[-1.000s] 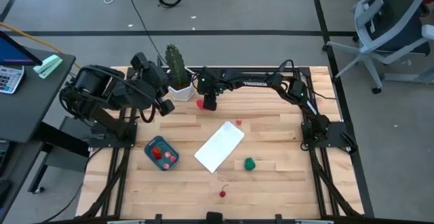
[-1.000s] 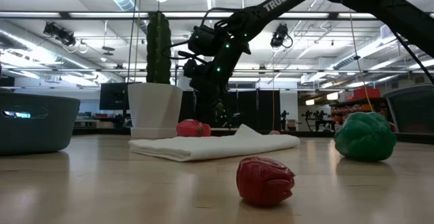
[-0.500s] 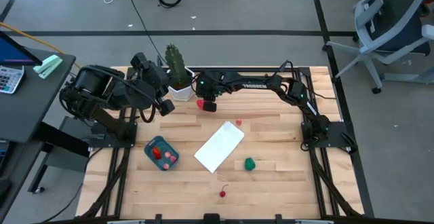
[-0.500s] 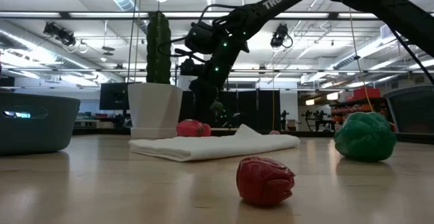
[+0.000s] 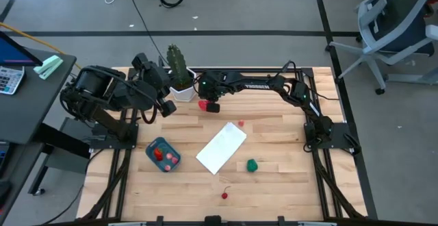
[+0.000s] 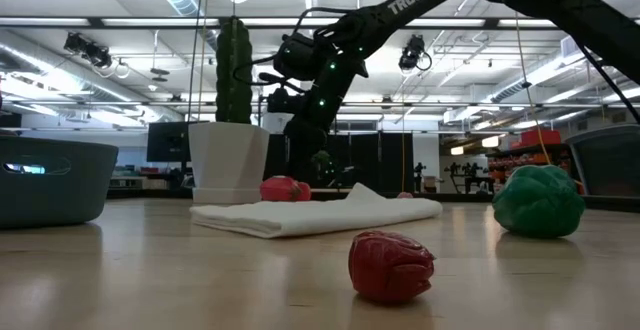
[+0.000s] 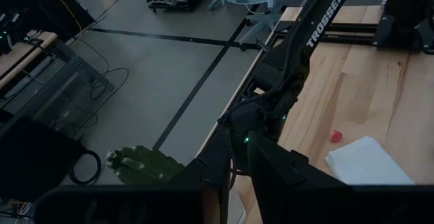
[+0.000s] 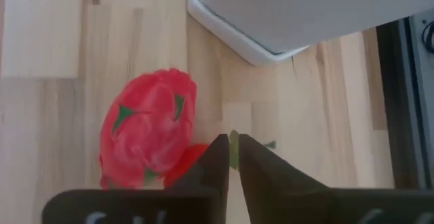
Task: Pick and placing Produce into tupperware
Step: Put the strawberry into the blue bin
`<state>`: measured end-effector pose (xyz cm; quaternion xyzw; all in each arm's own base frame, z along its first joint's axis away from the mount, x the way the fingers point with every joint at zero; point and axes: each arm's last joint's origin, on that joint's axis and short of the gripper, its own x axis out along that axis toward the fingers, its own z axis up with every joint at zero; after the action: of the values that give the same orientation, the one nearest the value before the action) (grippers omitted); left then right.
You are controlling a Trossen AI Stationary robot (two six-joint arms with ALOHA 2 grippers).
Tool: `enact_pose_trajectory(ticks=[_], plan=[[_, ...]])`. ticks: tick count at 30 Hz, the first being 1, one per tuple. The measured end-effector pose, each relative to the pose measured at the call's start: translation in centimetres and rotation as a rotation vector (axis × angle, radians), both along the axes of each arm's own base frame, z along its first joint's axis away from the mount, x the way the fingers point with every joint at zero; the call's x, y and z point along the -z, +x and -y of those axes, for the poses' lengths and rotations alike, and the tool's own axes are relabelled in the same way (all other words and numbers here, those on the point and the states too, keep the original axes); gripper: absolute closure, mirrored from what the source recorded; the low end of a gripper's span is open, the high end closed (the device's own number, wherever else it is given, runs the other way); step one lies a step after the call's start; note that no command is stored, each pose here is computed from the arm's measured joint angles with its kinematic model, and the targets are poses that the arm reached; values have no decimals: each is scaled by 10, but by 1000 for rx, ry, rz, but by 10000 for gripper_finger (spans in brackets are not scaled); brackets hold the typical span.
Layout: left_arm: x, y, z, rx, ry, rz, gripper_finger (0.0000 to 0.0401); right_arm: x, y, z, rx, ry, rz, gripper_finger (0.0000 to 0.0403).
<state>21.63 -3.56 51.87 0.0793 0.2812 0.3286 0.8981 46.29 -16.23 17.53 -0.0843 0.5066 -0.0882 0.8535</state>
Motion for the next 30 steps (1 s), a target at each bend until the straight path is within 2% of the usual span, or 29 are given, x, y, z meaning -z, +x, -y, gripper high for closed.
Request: enact_pose_trajectory(ticks=[6,9,12,18,24,30], plan=[[0,0,0,0,0,0,347,0,-1,0,-39,-116,-56,385],[0,0,0,0,0,-1,343,-2,-2,4,-66,-130,-61,395],[0,0,0,0,0,-1,340,-2,-5,10,-97,-138,-77,389],[0,0,0,1,1,-2,346,0,-11,13,-203,-177,-155,310],[0,0,0,1,2,-3,350,-1,-8,7,-232,-187,-154,214],[0,0,0,1,2,-3,343,-12,-12,5,-211,-225,-172,169]])
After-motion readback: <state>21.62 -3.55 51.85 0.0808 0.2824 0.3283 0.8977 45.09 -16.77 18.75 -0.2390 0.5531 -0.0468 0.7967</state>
